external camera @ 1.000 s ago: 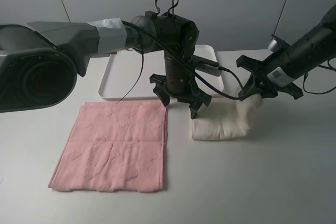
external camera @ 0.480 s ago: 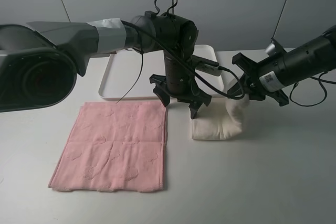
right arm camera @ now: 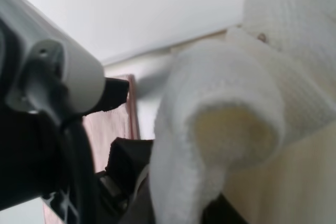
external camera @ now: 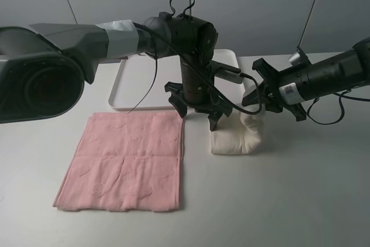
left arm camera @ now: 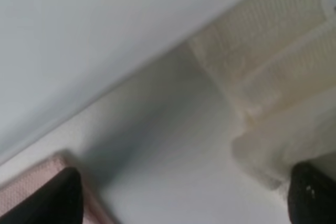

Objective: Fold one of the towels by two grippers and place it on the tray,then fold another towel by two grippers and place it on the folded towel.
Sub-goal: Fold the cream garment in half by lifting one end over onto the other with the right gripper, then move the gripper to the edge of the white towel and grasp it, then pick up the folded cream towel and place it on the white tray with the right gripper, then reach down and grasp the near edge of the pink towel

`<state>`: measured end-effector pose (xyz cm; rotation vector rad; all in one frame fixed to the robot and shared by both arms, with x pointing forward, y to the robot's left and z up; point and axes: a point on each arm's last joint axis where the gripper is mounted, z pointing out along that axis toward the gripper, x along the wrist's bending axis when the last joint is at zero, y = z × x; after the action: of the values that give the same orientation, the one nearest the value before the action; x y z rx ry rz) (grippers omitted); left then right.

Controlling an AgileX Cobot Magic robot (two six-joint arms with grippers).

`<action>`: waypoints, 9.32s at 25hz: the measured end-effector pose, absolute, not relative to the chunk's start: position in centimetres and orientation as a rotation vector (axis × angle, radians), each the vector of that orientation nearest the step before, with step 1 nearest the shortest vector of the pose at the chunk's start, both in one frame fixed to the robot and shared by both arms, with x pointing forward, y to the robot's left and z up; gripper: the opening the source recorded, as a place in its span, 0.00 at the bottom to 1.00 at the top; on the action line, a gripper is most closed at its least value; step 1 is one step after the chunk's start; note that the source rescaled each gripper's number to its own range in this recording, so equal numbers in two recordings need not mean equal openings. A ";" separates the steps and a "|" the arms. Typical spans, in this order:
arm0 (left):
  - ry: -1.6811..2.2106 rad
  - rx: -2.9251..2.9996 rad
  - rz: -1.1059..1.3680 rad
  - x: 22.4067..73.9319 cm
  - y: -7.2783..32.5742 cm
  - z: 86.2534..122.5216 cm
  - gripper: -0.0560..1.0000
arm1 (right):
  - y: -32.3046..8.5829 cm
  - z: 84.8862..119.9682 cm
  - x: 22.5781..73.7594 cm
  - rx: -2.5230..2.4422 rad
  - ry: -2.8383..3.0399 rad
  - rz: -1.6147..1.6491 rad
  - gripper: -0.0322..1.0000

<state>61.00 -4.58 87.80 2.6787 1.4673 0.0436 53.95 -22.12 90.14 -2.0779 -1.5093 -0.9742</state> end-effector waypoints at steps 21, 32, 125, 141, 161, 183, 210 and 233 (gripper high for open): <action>1.473 2.613 0.058 62.5 -3.1 91.7 1.00 | -20.5 89.1 53.8 -2.005 -1.552 -0.980 0.11; 1.382 2.485 0.129 65.8 -1.5 96.6 1.00 | -20.4 89.2 53.7 -1.987 -1.546 -0.986 0.11; 1.570 2.503 0.280 57.6 17.2 106.3 1.00 | -19.8 86.2 55.7 -2.047 -1.920 -0.634 0.42; 1.539 2.438 0.355 55.6 18.0 109.9 1.00 | -19.2 88.3 55.1 -1.898 -1.957 -0.674 0.13; 1.534 2.328 0.478 53.8 19.1 113.4 1.00 | -8.7 100.1 63.6 -1.413 -2.029 -0.950 0.13; 1.558 2.358 0.404 56.2 19.5 110.7 1.00 | -5.7 90.7 72.0 -1.660 -2.197 -0.922 0.13; 1.531 2.379 0.409 56.2 19.5 110.7 1.00 | -7.2 91.4 72.2 -1.672 -2.434 -0.819 1.00; 1.340 2.742 0.537 55.9 21.7 109.5 1.00 | -12.1 109.3 65.7 -1.526 -2.888 -0.698 1.00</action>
<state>55.85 21.66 109.54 2.7416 1.3405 0.5371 65.66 -12.06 109.27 -1.5260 -2.8883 -0.6980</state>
